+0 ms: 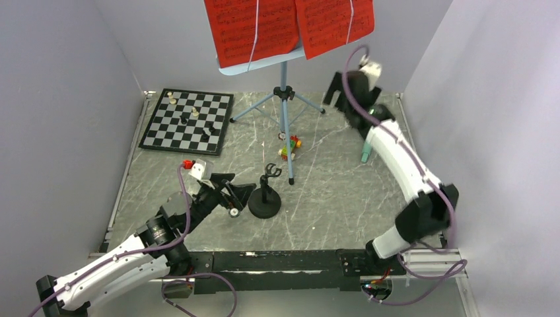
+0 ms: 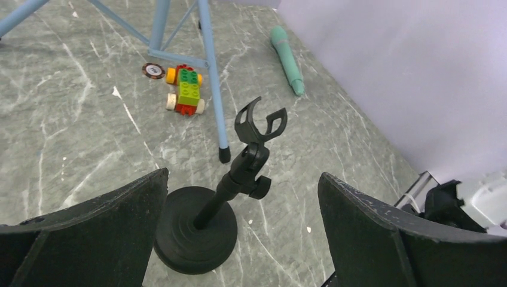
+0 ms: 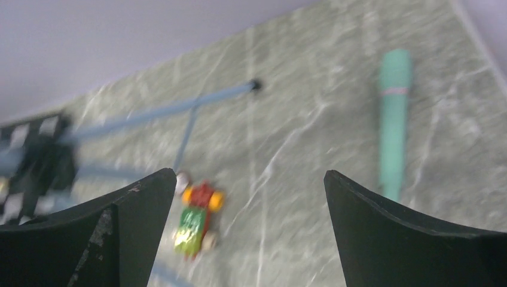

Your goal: Pack up the instrument practice props

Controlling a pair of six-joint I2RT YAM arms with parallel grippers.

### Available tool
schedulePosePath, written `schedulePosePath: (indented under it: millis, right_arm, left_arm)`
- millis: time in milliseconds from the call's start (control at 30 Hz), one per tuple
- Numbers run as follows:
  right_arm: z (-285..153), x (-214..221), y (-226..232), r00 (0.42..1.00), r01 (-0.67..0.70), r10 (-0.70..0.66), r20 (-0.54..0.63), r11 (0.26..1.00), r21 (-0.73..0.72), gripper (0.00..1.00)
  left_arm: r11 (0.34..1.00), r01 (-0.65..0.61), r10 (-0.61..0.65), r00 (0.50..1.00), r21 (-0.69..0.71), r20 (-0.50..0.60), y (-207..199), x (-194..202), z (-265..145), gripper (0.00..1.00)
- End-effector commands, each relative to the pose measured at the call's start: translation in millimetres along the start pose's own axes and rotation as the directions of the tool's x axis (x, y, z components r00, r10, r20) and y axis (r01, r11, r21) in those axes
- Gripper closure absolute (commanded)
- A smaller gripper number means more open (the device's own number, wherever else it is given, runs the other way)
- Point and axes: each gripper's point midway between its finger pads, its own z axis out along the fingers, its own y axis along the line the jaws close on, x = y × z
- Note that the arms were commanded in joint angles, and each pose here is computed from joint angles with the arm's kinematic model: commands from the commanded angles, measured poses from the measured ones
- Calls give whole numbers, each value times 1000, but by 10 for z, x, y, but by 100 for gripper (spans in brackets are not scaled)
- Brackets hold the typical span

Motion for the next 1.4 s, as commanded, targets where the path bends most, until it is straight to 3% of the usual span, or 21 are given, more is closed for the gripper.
schedulePosePath:
  millis: [0,67,133,233,367,533,900,1133,1367]
  right_arm:
    - [-402,385,-43,990,-46,40,138,998,44,0]
    - [-518,628,0,980,-155,165,107,983,-98,0]
    - [-697,766,120,982,-138,167,88,953,-268,0]
    - [-969,1044,326,995,-74,94,20,880,-469,0]
    - [-1169,1475,450,999,25,-40,-14,827,-561,0]
    - [-1306,2139,426,978,151,-205,-23,787,-599,1]
    - [-1761,2906,481,962,213,-268,47,632,-745,9]
    - [-1811,3037,475,959,206,-281,30,622,-755,8]
    - [-1828,3079,458,959,200,-284,23,617,-761,8]
  left_arm:
    - [998,9,-6,998,-63,59,79,-183,-8,1]
    - [997,4,2,998,-82,69,125,-188,-20,1]
    - [996,-7,14,997,-92,79,153,-210,-42,1]
    - [996,-39,44,997,-85,68,144,-215,-59,1]
    - [995,-83,85,996,-58,29,113,-120,-17,1]
    - [997,-82,82,996,6,30,-4,-70,78,2]
    - [988,-153,154,987,23,-52,-111,28,393,11]
    - [978,-206,209,974,45,-89,-175,67,554,18]
    - [973,-230,233,962,34,-139,-111,227,629,17]
